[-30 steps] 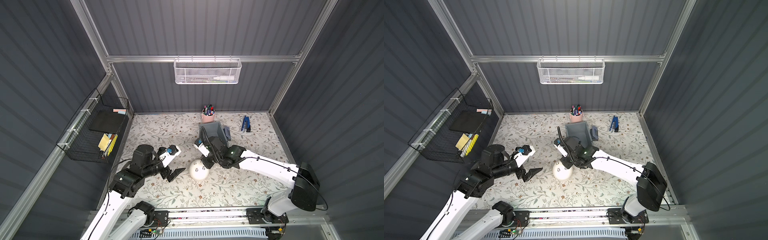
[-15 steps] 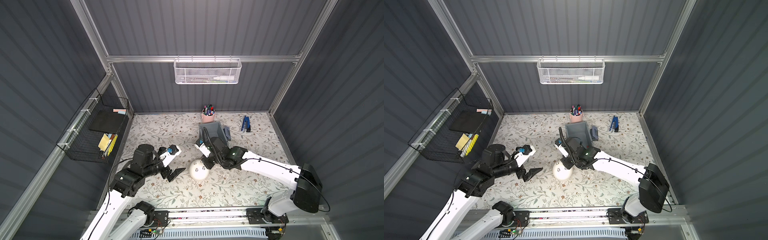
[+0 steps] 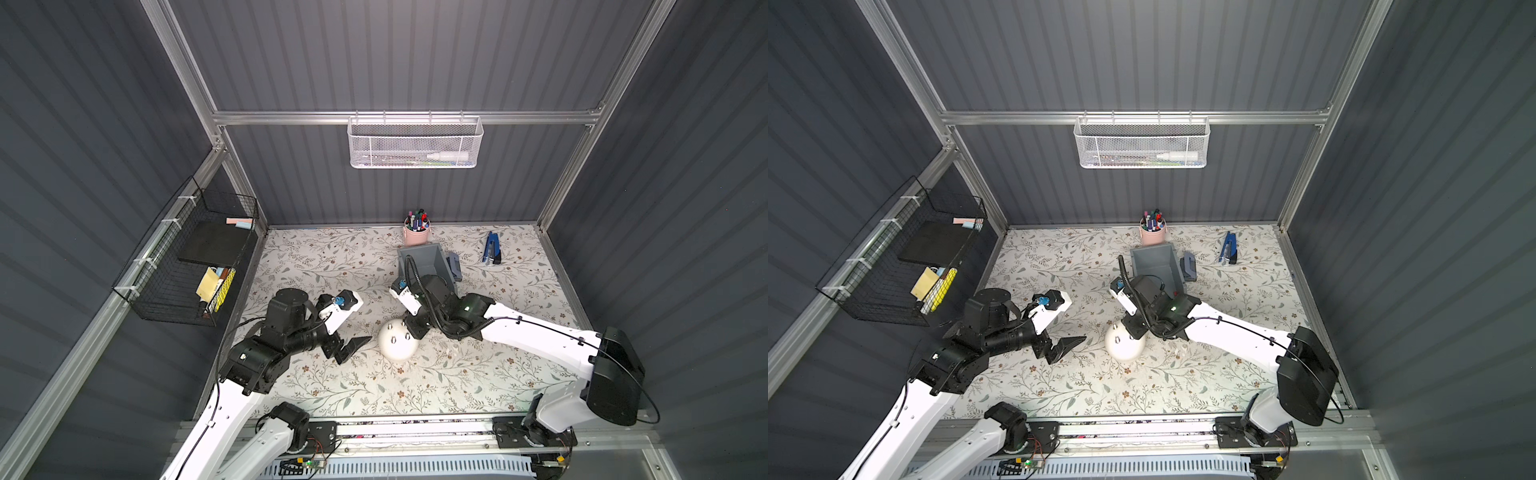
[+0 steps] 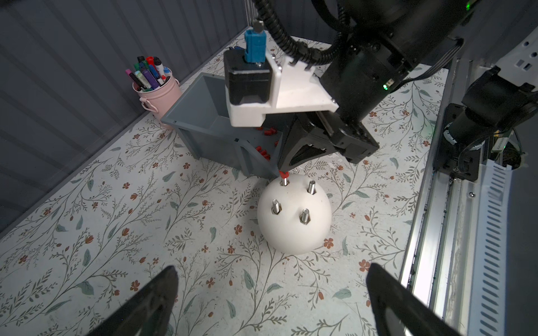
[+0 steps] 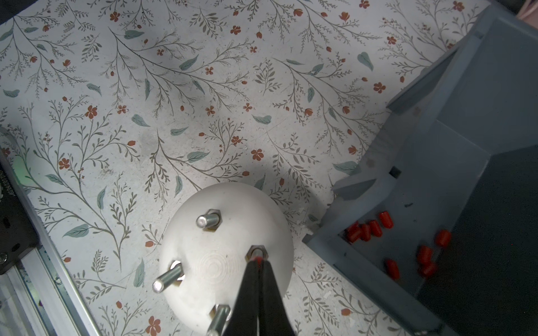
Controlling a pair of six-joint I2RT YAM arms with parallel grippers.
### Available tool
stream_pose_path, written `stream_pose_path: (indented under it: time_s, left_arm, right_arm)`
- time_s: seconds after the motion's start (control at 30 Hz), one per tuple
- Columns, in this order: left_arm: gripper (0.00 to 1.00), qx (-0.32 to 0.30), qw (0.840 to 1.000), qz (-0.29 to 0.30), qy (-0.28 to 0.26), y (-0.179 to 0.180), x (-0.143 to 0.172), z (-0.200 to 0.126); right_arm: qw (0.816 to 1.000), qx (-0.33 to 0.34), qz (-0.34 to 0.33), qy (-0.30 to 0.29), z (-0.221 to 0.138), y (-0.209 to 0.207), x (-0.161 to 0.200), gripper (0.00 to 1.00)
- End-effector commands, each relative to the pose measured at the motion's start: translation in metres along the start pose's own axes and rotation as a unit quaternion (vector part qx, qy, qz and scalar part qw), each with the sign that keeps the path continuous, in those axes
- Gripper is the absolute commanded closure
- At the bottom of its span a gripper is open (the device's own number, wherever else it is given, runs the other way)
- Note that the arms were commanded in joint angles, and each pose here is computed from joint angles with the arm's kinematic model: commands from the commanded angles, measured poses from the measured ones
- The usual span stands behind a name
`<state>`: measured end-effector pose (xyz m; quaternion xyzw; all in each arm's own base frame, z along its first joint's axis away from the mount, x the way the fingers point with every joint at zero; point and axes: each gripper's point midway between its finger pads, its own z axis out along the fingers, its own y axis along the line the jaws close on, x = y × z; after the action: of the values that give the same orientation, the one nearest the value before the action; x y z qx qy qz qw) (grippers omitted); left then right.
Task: Cover the protruding screws with screw protection sleeves
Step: Attach the screw protection sleeve to the screw.
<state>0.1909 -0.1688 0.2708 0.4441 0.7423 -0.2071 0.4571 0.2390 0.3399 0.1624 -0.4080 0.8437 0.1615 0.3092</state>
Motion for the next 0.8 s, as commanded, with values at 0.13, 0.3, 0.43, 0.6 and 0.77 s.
stream_pose_path:
  time_s: [0.13, 0.3, 0.43, 0.6, 0.77]
  left_arm:
    - [0.01, 0.009, 1.000, -0.005, 0.000, -0.0020, 0.0012, 0.0014]
    - [0.01, 0.010, 1.000, -0.006, 0.000, -0.0021, 0.0013, 0.0019]
    - [0.01, 0.009, 1.000, -0.005, 0.001, -0.0022, 0.0021, 0.0017]
    - [0.01, 0.009, 1.000, -0.004, 0.001, -0.0022, 0.0020, 0.0017]
    - [0.00, 0.011, 1.000, -0.004, 0.000, -0.0025, 0.0017, 0.0021]
  right_arm:
    - [1.000, 0.003, 0.002, 0.025, 0.0063, -0.0016, 0.0137, 1.00]
    - [1.000, -0.001, 0.002, 0.022, 0.0041, -0.0002, 0.0114, 0.95]
    - [1.000, -0.006, 0.004, 0.019, 0.0015, 0.0014, 0.0104, 0.89]
    - [1.000, -0.010, 0.006, 0.022, 0.0030, 0.0029, 0.0125, 0.85]
    - [1.000, -0.010, 0.008, 0.018, 0.0011, 0.0029, 0.0100, 0.78]
